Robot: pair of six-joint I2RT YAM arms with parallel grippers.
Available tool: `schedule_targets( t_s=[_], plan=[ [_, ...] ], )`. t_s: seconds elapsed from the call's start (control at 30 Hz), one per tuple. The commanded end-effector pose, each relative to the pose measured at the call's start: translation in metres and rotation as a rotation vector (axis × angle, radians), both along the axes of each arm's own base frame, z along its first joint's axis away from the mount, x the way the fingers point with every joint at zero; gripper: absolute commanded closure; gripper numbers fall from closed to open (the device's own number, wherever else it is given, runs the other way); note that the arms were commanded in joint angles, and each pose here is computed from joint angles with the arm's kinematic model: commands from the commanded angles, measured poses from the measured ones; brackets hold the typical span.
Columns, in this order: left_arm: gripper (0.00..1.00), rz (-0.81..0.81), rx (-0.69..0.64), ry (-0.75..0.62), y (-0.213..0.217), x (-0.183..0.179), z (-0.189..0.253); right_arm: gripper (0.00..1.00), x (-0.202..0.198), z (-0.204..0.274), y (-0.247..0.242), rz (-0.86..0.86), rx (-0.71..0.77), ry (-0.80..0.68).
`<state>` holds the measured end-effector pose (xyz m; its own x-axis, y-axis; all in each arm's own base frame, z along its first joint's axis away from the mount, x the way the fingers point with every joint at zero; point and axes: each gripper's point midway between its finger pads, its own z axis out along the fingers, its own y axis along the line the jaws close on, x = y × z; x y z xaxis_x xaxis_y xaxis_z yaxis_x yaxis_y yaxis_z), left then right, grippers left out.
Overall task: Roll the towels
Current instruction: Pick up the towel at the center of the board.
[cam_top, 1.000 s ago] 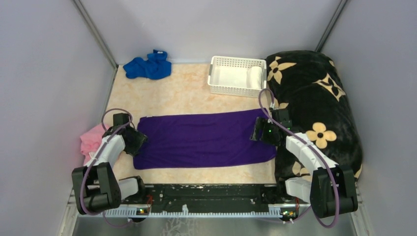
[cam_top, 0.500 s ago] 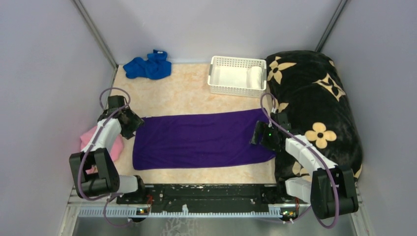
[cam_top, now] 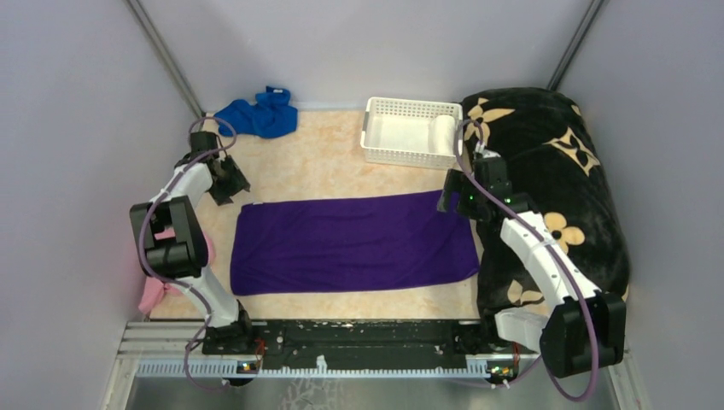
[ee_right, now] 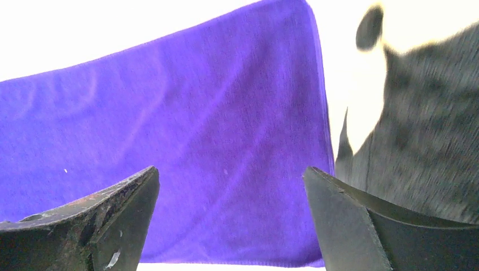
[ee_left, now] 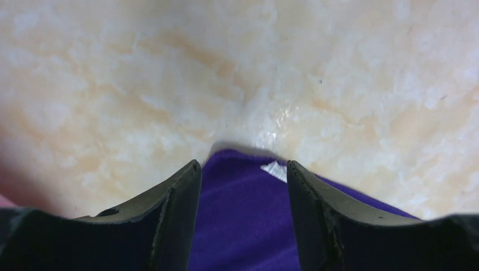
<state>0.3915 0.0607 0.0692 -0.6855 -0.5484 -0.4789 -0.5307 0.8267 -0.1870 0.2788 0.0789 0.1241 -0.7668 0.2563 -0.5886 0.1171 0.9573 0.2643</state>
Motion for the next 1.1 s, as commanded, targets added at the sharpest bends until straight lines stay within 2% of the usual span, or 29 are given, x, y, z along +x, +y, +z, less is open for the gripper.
schedule_targets(
  t_s=[0.0, 0.17, 0.37, 0.53, 1.07],
  plan=[
    [0.4, -0.09, 0.034, 0.072, 0.007, 0.005, -0.009, 0.01, 0.038, 0.026, -0.003, 0.054, -0.088, -0.099],
    [0.52, -0.077, 0.083, 0.135, 0.017, -0.008, -0.024, 0.02, 0.048, 0.021, 0.008, 0.083, -0.049, -0.093],
    [0.55, -0.062, 0.119, 0.147, 0.02, -0.026, -0.023, 0.02, 0.05, 0.012, 0.012, 0.095, -0.034, -0.082],
    [0.56, -0.077, 0.111, 0.208, 0.016, -0.033, -0.041, 0.02, 0.053, 0.006, 0.012, 0.097, -0.044, -0.073],
    [0.54, -0.053, 0.182, 0.216, 0.041, 0.02, -0.053, 0.02, 0.07, 0.002, 0.019, 0.163, -0.054, -0.086]
  ],
)
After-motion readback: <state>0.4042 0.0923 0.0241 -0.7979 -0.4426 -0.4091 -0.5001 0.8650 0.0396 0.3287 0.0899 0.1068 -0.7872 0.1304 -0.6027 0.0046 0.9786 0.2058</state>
